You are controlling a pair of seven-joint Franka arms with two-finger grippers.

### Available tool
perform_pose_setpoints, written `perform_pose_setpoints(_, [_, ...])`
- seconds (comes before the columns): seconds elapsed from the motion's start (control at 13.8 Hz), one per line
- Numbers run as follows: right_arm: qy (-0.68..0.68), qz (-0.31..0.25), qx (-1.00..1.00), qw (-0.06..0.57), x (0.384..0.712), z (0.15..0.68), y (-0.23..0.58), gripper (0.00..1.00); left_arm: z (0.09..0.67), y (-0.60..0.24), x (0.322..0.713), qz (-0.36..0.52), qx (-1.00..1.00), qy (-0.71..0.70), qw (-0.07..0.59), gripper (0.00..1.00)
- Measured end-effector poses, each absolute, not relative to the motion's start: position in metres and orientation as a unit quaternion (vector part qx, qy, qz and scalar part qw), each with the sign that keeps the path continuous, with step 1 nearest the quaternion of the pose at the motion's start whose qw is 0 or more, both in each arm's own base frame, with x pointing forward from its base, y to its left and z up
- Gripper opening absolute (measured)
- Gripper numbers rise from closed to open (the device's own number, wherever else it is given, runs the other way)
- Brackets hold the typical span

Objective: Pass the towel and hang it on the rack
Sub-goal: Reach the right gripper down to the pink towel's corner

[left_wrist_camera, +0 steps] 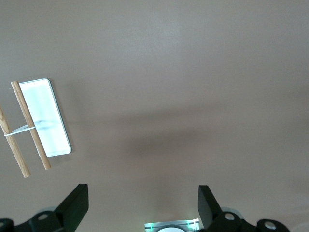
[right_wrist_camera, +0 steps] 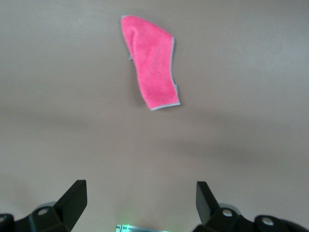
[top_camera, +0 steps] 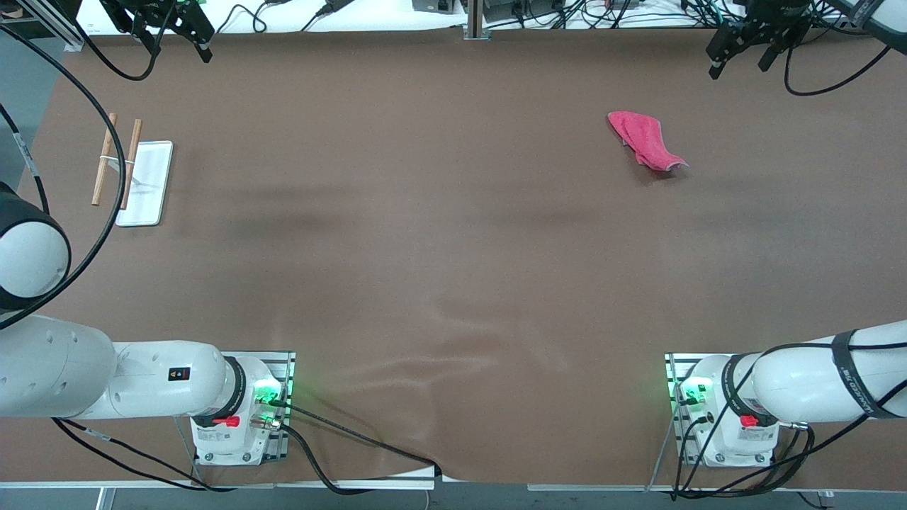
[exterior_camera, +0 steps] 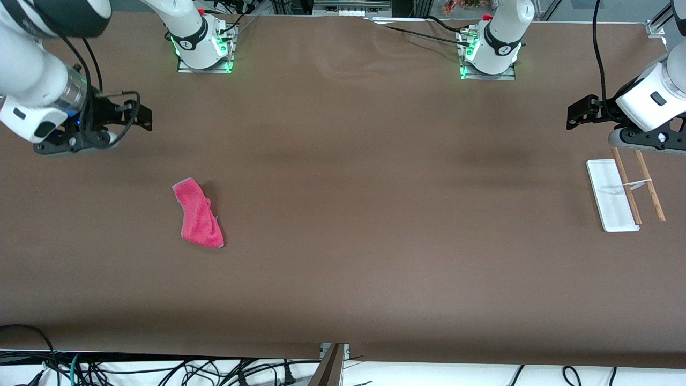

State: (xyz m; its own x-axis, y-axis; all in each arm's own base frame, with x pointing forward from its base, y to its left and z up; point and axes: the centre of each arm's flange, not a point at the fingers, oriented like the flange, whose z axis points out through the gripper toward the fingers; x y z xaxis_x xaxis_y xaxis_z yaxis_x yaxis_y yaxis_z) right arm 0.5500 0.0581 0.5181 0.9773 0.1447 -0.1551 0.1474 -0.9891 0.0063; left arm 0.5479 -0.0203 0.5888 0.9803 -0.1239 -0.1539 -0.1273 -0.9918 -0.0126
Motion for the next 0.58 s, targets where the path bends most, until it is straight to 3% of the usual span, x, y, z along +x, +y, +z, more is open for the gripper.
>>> perform_pose_setpoints(0.58, [0.003,-0.078,0.997,-0.020,0.560,0.384,0.007,1.00,0.589,-0.020,0.548,0.077,-0.995,0.063,0.011,1.00])
